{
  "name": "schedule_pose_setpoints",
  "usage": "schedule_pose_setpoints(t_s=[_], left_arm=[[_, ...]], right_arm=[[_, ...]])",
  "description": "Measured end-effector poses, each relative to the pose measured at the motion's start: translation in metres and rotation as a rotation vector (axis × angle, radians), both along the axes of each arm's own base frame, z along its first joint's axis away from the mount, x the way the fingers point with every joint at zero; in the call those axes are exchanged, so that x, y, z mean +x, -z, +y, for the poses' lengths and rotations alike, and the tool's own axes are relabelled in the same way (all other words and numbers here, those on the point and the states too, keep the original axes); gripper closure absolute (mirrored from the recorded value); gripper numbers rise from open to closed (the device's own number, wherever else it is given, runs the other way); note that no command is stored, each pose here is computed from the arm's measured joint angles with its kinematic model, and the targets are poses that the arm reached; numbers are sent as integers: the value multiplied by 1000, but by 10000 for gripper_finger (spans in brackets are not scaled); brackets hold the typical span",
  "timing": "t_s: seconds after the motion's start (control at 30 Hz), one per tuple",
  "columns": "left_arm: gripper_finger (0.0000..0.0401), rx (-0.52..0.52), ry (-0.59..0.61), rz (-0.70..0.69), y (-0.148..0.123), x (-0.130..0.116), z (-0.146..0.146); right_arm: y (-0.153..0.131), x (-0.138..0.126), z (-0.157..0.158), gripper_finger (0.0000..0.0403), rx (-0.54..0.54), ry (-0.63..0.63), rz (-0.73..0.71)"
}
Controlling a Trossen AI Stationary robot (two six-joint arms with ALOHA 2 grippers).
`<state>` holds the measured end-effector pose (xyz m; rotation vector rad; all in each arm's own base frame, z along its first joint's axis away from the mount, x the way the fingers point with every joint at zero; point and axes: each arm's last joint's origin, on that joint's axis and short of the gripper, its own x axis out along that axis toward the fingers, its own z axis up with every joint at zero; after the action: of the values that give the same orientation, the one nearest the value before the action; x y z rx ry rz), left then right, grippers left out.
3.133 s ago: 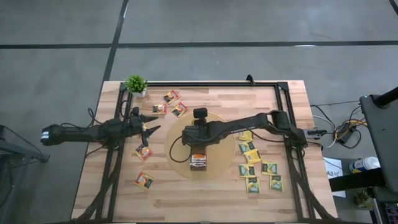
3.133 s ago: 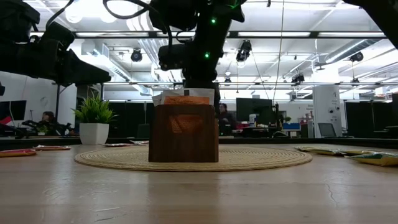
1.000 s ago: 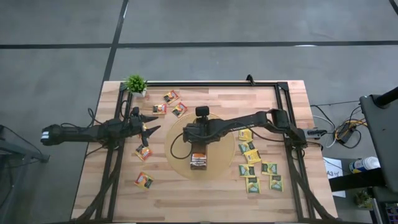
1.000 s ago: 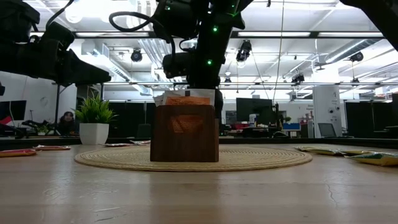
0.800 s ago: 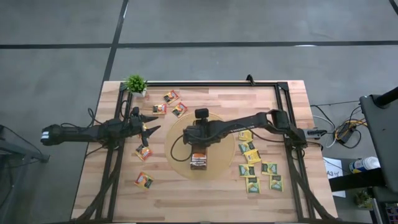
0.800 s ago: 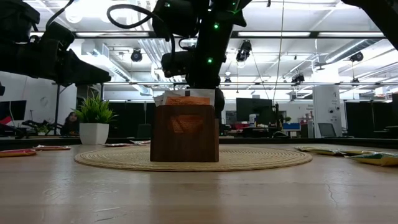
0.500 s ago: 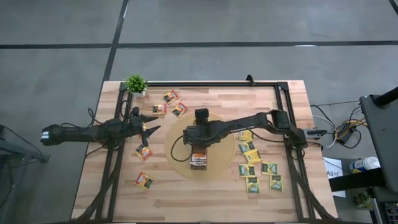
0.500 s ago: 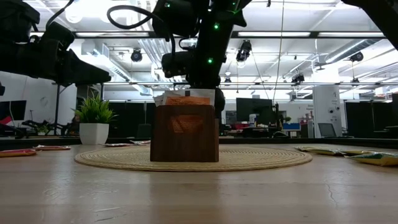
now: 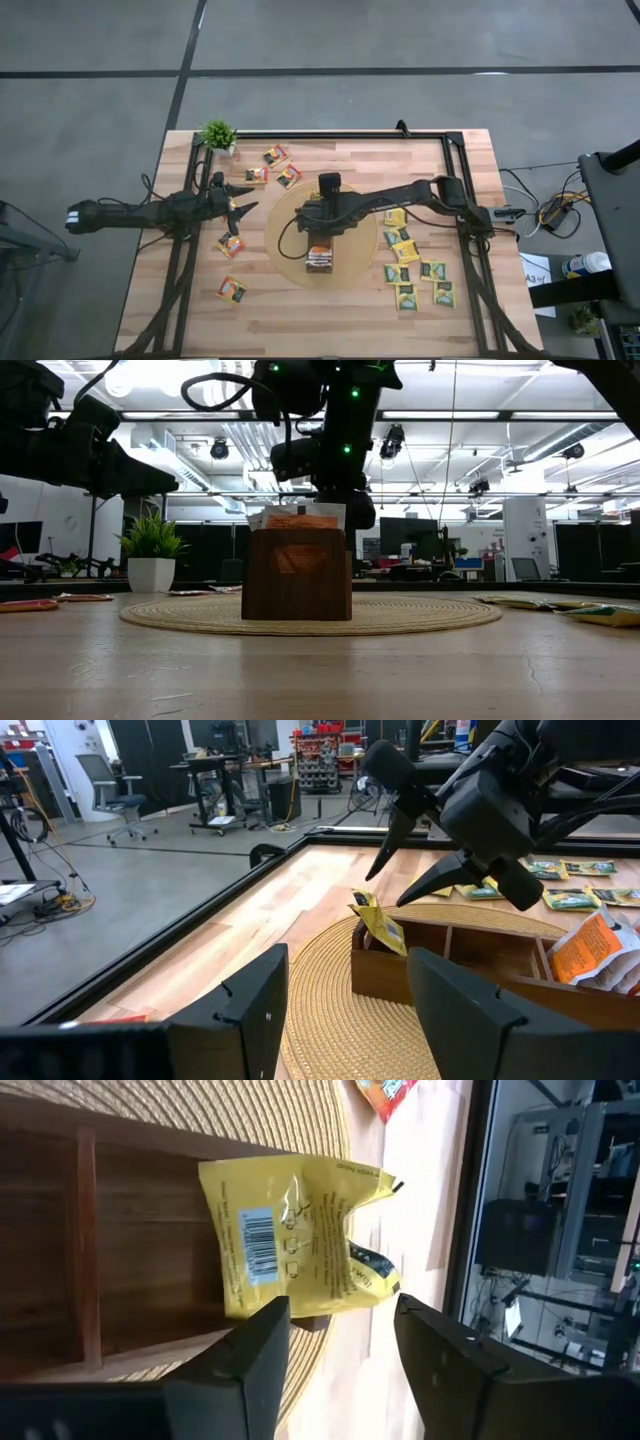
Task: Pick & Place Tea
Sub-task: Put the yellow tea bag into the top section of the wooden organizer
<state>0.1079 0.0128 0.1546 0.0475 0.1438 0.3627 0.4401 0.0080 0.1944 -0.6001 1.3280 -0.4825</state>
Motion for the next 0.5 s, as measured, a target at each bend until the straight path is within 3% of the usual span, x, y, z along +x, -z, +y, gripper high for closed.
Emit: schedule_pose_setpoints(t_s=[0.37, 0.5], left_arm=[[199, 0, 0, 0, 0, 0, 0], [199, 0, 0, 0, 0, 0, 0]], right_arm=[[2, 14, -4, 236, 38, -77, -108], [10, 11, -7, 236, 36, -85, -83]])
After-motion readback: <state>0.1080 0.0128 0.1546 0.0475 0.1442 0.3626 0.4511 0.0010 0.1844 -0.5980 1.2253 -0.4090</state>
